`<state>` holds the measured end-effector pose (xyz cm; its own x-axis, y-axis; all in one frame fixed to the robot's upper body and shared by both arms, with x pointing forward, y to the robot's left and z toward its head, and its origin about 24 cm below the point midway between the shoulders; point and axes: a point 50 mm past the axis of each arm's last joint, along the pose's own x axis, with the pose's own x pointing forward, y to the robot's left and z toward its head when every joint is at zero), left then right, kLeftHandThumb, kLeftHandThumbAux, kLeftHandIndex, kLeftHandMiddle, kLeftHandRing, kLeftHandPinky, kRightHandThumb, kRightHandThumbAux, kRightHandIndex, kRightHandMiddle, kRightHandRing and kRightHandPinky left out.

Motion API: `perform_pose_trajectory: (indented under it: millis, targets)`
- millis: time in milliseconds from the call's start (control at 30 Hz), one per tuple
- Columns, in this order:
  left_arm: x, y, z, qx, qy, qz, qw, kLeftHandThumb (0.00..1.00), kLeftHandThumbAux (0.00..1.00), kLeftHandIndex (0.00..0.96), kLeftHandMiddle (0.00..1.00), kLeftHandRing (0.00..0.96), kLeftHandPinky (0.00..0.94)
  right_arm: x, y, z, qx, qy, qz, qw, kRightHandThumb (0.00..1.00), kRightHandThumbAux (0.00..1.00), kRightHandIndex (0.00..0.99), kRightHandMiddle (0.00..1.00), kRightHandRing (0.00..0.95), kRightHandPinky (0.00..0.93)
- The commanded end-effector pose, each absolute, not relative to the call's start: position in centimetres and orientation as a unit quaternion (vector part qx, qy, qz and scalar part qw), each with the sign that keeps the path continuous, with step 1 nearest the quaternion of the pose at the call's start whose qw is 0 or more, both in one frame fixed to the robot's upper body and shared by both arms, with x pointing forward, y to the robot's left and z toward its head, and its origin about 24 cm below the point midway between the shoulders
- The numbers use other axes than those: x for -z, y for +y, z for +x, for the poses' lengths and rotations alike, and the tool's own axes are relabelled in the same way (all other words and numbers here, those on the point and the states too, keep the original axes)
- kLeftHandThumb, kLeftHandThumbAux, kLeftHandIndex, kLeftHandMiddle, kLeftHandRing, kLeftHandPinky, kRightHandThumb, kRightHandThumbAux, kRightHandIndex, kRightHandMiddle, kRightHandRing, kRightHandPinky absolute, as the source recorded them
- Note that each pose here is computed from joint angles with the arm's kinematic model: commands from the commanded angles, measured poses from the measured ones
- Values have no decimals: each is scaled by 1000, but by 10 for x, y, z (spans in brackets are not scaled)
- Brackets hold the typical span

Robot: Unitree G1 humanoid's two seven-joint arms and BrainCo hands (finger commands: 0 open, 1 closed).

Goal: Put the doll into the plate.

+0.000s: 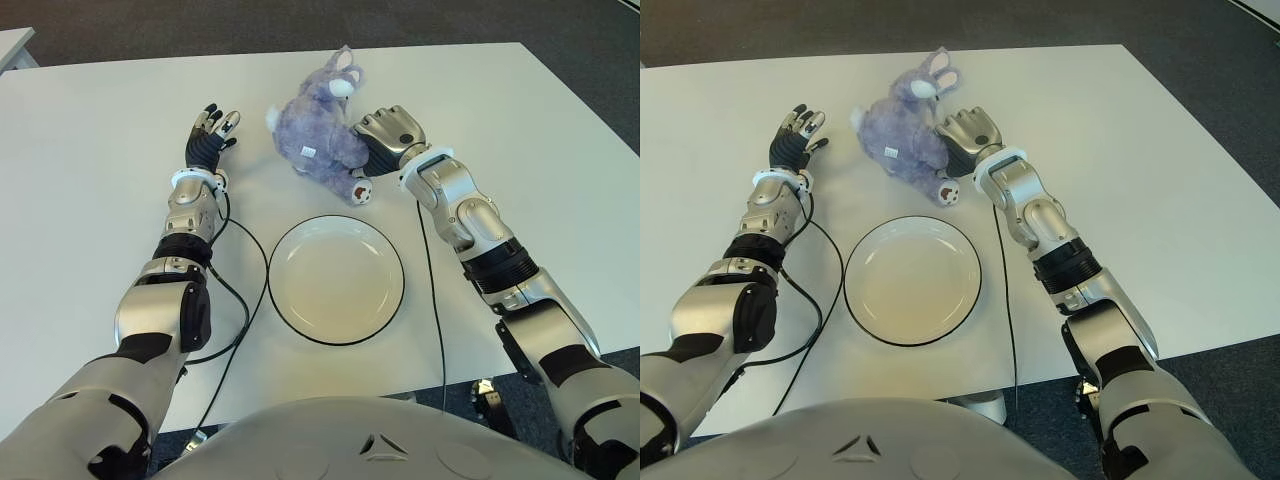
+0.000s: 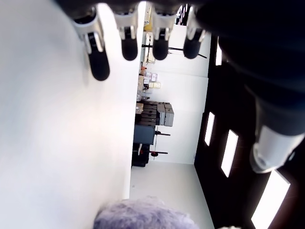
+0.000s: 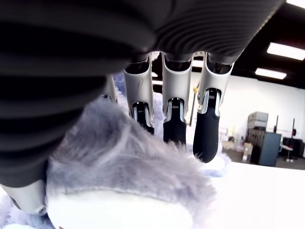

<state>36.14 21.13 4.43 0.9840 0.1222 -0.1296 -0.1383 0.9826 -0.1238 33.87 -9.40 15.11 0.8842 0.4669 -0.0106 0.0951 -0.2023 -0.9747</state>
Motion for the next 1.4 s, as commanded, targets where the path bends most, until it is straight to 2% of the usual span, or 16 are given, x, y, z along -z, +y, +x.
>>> perform_pose_trajectory:
  millis: [33, 233, 333, 500, 700, 733, 833, 967, 1400]
  targets:
    - [-14, 209, 347, -69, 129, -75, 986, 97, 614, 0, 68, 49, 2, -147, -95, 340, -152, -178, -768, 596, 280, 632, 431, 557, 533, 489]
    - [-14, 208, 347, -70, 129, -77, 986, 104, 609, 0, 61, 47, 44, -146, -97, 341, -150, -181, -768, 596, 281, 647, 451, 592, 575, 531]
    - [-14, 208, 347, -69, 127, -76, 987, 105, 605, 0, 49, 35, 14, -146, -98, 341, -149, -183, -769, 595, 280, 657, 460, 606, 592, 534]
    - [-14, 208, 347, -69, 127, -76, 987, 105, 604, 0, 53, 43, 37, -146, -99, 342, -145, -179, -774, 590, 275, 661, 457, 595, 578, 517]
    - [-14, 208, 348, -70, 129, -77, 986, 104, 607, 0, 58, 50, 40, -146, -101, 343, -138, -172, -781, 584, 273, 667, 459, 599, 590, 578]
    - [-13, 208, 348, -70, 129, -77, 986, 103, 611, 0, 60, 50, 20, -146, -102, 343, -135, -171, -782, 584, 301, 684, 491, 659, 676, 724]
    - [-14, 208, 348, -70, 130, -78, 986, 101, 613, 0, 60, 48, 15, -146, -103, 344, -130, -170, -783, 585, 345, 698, 517, 712, 739, 802]
    - [-14, 208, 347, -68, 127, -77, 987, 103, 610, 0, 52, 39, 24, -146, -106, 345, -124, -169, -781, 589, 399, 715, 560, 756, 778, 815]
    - [-14, 208, 348, -68, 124, -76, 987, 105, 609, 0, 49, 32, 13, -143, -112, 349, -106, -174, -769, 606, 437, 752, 681, 789, 802, 836]
